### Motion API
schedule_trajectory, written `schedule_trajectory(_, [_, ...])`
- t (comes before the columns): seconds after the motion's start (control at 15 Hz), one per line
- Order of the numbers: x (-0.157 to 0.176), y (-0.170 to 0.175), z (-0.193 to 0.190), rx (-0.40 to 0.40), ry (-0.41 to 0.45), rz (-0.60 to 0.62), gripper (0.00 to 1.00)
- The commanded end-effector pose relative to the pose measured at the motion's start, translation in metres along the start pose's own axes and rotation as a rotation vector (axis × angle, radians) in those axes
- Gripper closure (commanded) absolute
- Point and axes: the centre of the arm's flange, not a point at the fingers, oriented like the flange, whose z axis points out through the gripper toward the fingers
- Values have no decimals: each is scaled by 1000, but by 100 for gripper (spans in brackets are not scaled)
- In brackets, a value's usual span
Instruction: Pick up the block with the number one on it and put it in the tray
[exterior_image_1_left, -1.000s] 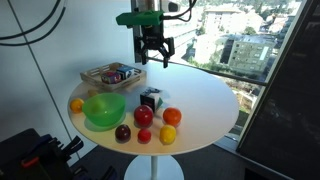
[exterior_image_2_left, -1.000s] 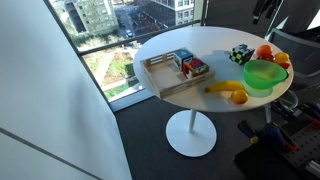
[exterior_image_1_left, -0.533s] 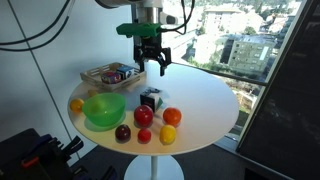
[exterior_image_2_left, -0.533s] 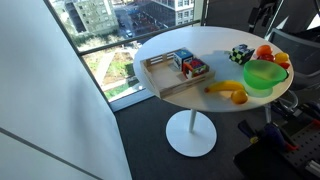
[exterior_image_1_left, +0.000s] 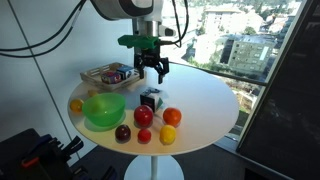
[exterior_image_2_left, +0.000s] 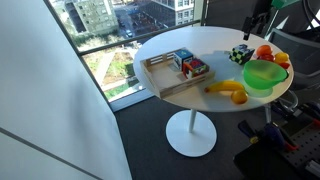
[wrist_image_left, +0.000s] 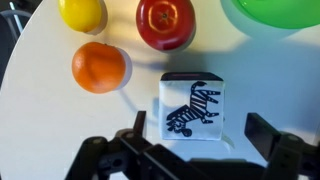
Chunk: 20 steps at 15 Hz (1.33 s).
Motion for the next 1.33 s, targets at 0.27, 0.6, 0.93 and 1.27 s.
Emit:
schedule_trajectory(0.27, [25, -7, 21, -34, 4, -42, 0])
schedule_trajectory(0.6, [30, -10, 34, -32, -5, -60, 0])
schedule_trajectory(0.93, [31, -9, 41, -37, -14, -62, 0])
schedule_trajectory(1.27, [32, -10, 46, -44, -25, -68, 0])
